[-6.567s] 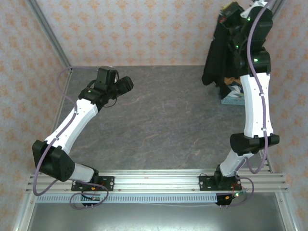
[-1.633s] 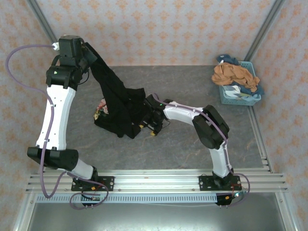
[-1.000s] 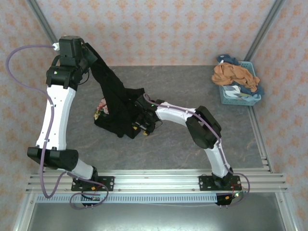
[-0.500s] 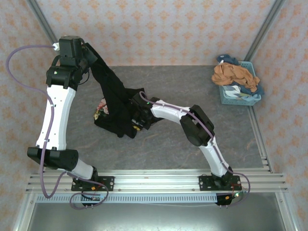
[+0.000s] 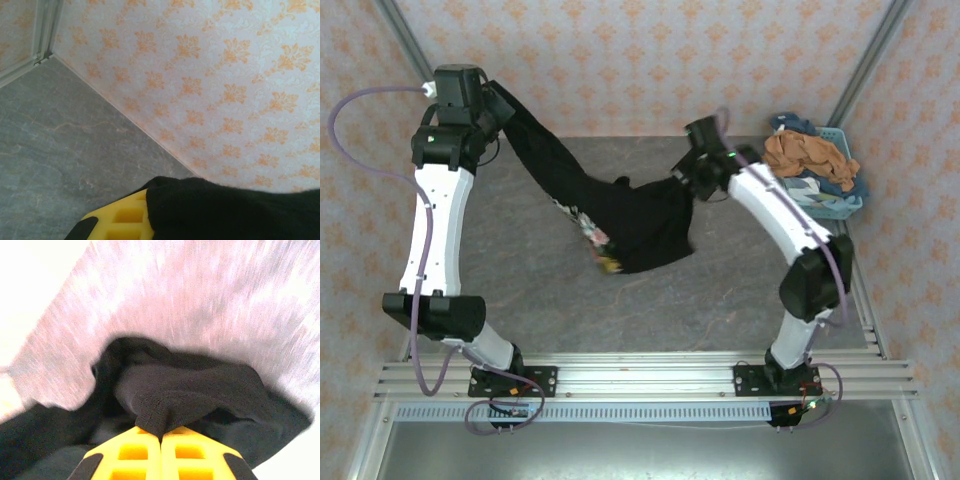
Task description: Fold and stack the t-shirts
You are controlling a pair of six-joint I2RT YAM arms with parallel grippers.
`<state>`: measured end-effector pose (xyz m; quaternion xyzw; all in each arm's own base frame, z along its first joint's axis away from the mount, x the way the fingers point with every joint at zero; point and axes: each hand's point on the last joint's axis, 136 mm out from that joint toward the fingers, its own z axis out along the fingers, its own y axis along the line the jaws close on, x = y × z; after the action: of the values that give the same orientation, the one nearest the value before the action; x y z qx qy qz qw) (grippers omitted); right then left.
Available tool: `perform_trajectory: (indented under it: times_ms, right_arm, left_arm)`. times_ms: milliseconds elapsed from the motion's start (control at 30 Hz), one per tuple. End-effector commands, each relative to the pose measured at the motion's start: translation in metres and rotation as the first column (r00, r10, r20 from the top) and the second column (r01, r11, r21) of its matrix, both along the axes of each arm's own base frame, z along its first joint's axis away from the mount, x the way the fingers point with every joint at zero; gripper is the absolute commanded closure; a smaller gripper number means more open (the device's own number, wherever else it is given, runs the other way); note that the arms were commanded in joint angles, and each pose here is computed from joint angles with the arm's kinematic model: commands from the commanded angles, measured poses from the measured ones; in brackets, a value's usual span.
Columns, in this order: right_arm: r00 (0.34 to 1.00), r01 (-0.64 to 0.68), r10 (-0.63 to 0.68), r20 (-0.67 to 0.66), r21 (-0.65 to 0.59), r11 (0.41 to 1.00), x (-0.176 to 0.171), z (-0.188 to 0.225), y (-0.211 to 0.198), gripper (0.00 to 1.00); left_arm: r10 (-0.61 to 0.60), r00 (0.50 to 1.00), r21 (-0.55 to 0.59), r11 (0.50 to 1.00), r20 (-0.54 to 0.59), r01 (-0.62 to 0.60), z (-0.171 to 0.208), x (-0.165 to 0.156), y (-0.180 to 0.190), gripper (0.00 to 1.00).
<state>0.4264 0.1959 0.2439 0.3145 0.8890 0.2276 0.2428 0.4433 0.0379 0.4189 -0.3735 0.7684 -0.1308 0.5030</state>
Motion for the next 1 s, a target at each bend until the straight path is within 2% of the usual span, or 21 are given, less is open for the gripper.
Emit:
perform_trajectory:
  times_ms: [0,100,167,267,333,433,500,633,700,800,900,967]
  right_arm:
    - [0.989,0.055,-0.041,0.144,-0.101,0.993,0.002,0.06,-0.046,1.0]
    - [0.96,0.102,-0.071,0.27,-0.102,0.99,0.003,0.112,-0.071,1.0]
    - [0.952,0.129,-0.091,0.293,-0.113,0.985,-0.002,0.132,-0.087,1.0]
    - [0.956,0.128,-0.093,0.279,-0.112,0.985,-0.01,0.14,-0.102,1.0]
    - [0.96,0.12,-0.081,0.268,-0.132,0.984,-0.015,0.135,-0.107,1.0]
    - [0.987,0.101,-0.084,0.134,-0.125,0.987,-0.026,0.084,-0.11,1.0]
    - [0.994,0.102,-0.099,0.036,-0.133,0.986,-0.043,0.04,-0.113,1.0]
    - [0.974,0.103,-0.113,-0.194,-0.058,0.993,-0.088,-0.055,-0.105,1.0]
    - [0.946,0.099,-0.105,-0.305,-0.034,0.994,-0.112,-0.097,-0.102,0.85]
    - [0.93,0.112,-0.154,-0.335,-0.141,0.984,-0.134,-0.124,-0.123,0.64]
    - [0.918,0.138,-0.224,-0.327,-0.266,0.954,-0.149,-0.128,-0.15,0.56]
    - [0.917,0.146,-0.24,-0.32,-0.293,0.945,-0.155,-0.126,-0.157,0.5]
  left_arm:
    - [0.02,0.987,-0.036,0.999,0.158,-0.015,0.053,-0.001,0.006,1.0]
    - [0.034,0.969,-0.036,0.999,0.243,-0.026,0.085,-0.01,0.008,1.0]
    - [0.041,0.958,-0.041,0.999,0.284,-0.03,0.1,-0.019,0.009,1.0]
    - [0.032,0.948,-0.051,0.999,0.318,-0.016,0.111,-0.029,0.006,1.0]
    - [0.018,0.948,-0.061,0.998,0.319,0.002,0.105,-0.032,0.002,1.0]
    - [0.037,0.976,-0.085,0.996,0.213,-0.019,0.061,-0.039,0.003,1.0]
    - [0.069,0.993,-0.104,0.993,0.091,-0.06,0.014,-0.053,0.006,1.0]
    - [0.131,0.986,-0.102,0.985,-0.104,-0.142,-0.079,-0.091,0.013,1.0]
    - [0.113,0.975,-0.096,0.986,-0.192,-0.133,-0.12,-0.106,0.009,1.0]
    - [0.078,0.952,-0.098,0.989,-0.297,-0.112,-0.163,-0.126,0.003,1.0]
    - [0.093,0.933,-0.073,0.989,-0.348,-0.126,-0.182,-0.147,0.006,1.0]
    - [0.096,0.926,-0.064,0.99,-0.364,-0.128,-0.188,-0.154,0.006,1.0]
